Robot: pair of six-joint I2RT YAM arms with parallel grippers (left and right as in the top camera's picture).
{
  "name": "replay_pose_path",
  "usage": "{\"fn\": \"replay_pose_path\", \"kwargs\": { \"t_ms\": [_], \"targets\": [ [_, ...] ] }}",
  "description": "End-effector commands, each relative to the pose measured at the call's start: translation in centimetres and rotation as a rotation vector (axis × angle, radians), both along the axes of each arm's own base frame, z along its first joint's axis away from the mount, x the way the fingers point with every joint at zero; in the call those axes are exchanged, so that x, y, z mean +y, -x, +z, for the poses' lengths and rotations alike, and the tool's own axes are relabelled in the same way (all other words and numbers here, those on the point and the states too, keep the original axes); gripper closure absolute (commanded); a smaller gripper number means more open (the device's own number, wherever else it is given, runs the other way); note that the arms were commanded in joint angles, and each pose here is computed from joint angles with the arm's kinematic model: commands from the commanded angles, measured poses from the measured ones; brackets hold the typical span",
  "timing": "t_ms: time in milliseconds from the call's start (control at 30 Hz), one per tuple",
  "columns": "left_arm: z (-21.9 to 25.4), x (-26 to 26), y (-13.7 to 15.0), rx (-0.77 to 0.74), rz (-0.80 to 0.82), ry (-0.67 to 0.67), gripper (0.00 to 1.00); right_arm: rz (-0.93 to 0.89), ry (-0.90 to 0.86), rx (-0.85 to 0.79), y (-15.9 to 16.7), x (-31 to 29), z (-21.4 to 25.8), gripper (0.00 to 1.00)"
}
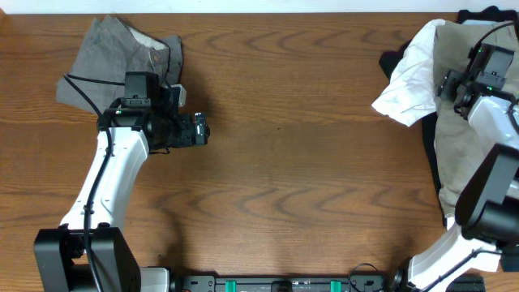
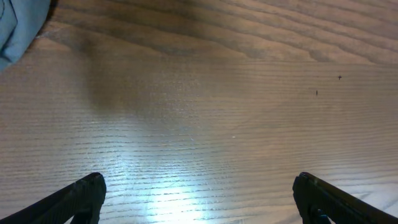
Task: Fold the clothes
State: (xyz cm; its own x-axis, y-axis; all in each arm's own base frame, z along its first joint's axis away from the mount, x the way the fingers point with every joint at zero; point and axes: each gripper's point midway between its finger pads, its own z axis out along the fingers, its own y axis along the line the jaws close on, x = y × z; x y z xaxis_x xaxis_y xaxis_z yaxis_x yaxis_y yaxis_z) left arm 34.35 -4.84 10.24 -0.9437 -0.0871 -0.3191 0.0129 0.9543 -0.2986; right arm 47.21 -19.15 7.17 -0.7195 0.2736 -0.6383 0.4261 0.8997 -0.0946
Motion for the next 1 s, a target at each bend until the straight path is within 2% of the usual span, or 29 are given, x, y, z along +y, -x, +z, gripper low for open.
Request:
{"fn": "replay_pose_path", "kwargs": {
  "t_ms": [0, 133, 200, 333, 433, 533, 667, 833, 967],
  "targets": [
    [0.6, -0.4, -0.4, -0.019, -0.003, 0.015, 0.02, -0.005, -0.03, 0.025, -0.3, -0.2, -2.3, 0.27],
    [0.7, -0.4, -0.6, -0.026, -0.003, 0.015, 0.02, 0.006, -0.049, 0.037, -0.6, 0.0, -4.1, 0.3],
    [0.7, -0.4, -0.7, -0.028, 0.0, 0.016, 0.02, 0.008, -0.051, 0.032, -0.8, 0.0, -4.3, 0.39],
    [0.8, -0.4, -0.7, -0.028, 0.013, 0.021, 0.02, 0.008, -0.044, 0.017, -1.0, -0.1, -3.7, 0.77],
    [0.8, -0.4, -0.8, -0.03, 0.013, 0.021, 0.02, -0.006, -0.046, -0.017, -1.3, -0.2, -2.0, 0.99],
    [0.9, -0.4, -1.0, -0.038, 0.014, 0.021, 0.02, 0.006, -0.06, -0.087, -1.8, 0.3, 1.1, 0.99],
    [1.2, -0.3, -1.5, -0.064, 0.014, 0.021, 0.02, 0.101, -0.089, -0.23, -2.5, 2.9, 7.9, 0.99],
    [2.0, -0.2, -2.1, -0.108, 0.016, 0.021, 0.02, 0.278, -0.12, -0.363, -2.3, 9.8, 15.5, 0.99],
    [3.2, -0.1, -2.0, -0.143, 0.018, 0.021, 0.02, 0.384, -0.117, -0.387, -1.7, 15.6, 18.2, 0.99]
  ]
}}
